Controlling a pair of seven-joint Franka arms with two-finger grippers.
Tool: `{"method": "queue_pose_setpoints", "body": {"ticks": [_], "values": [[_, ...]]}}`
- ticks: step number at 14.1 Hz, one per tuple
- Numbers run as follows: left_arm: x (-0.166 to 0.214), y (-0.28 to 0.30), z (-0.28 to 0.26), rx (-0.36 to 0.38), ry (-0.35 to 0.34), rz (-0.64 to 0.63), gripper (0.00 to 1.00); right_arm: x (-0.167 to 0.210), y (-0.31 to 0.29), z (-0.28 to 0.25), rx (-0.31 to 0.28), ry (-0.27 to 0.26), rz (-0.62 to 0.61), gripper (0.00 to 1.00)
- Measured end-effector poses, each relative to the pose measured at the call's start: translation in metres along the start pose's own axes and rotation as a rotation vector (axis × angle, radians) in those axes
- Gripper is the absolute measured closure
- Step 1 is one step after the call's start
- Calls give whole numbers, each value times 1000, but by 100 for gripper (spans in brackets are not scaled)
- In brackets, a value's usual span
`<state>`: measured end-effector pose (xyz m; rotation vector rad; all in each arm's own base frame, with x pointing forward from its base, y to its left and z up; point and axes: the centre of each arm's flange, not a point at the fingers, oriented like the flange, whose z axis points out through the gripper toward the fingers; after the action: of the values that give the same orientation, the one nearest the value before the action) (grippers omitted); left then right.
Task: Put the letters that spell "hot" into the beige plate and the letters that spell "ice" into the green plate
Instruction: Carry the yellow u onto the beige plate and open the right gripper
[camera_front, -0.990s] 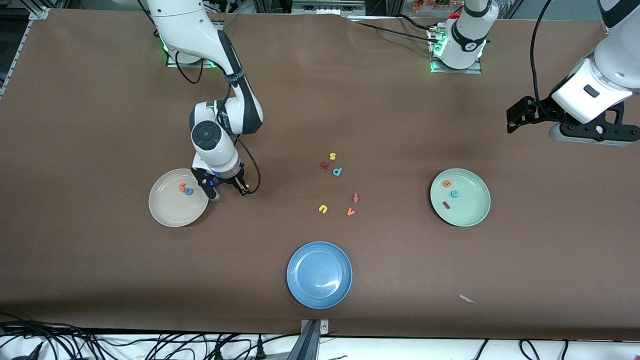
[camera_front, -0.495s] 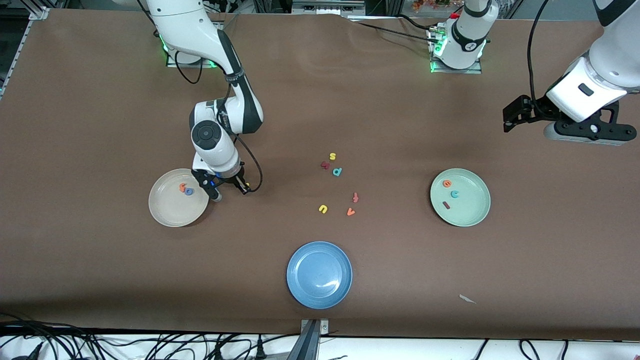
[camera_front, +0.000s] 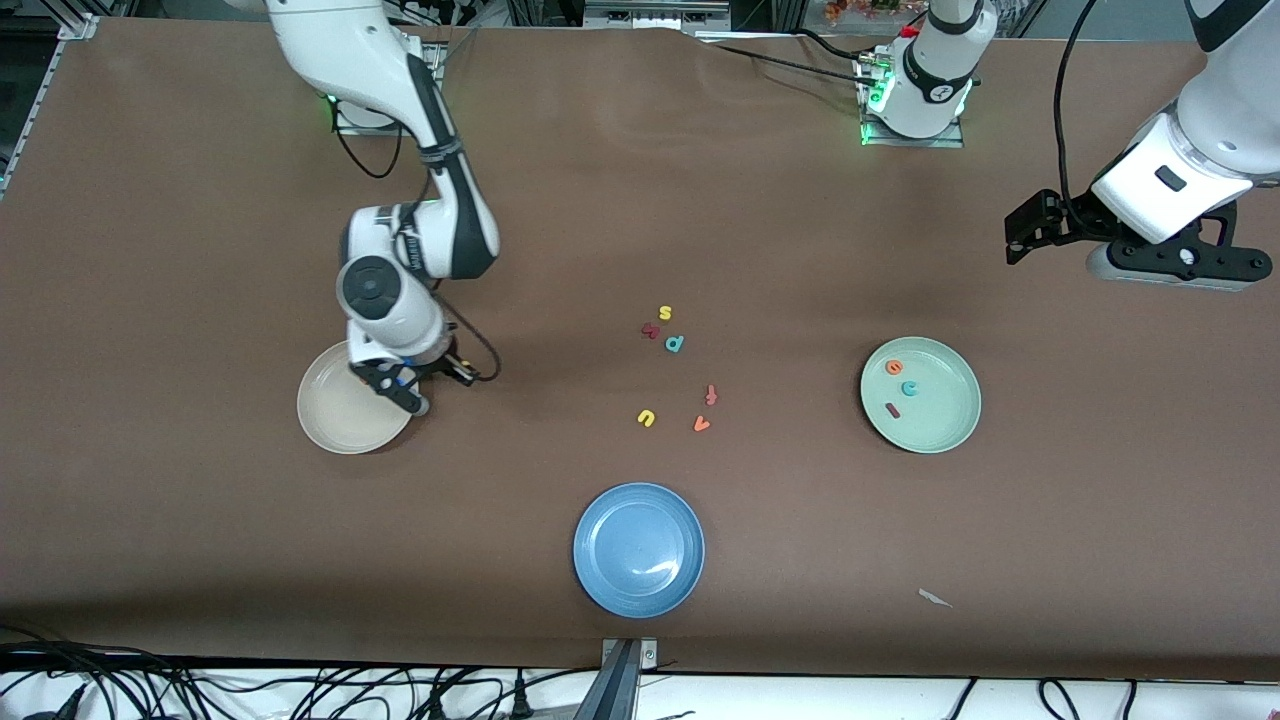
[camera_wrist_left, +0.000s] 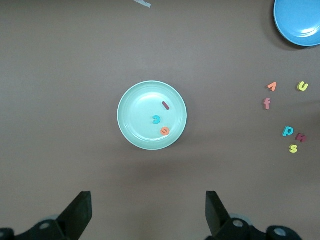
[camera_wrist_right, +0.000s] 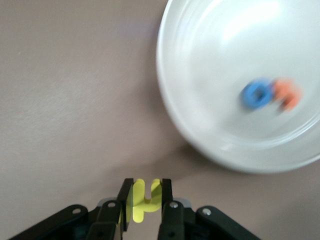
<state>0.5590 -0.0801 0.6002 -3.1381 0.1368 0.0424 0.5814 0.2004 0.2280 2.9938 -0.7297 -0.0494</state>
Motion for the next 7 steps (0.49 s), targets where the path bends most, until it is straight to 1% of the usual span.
{"method": "queue_pose_setpoints", "body": {"ticks": [3,7], "values": [[0,0,0,0,1,0,0,43,61,-28,-34,-54,-201,74],[0,0,0,0,1,0,0,70,112,-19,-50,-92,-357,74]]}}
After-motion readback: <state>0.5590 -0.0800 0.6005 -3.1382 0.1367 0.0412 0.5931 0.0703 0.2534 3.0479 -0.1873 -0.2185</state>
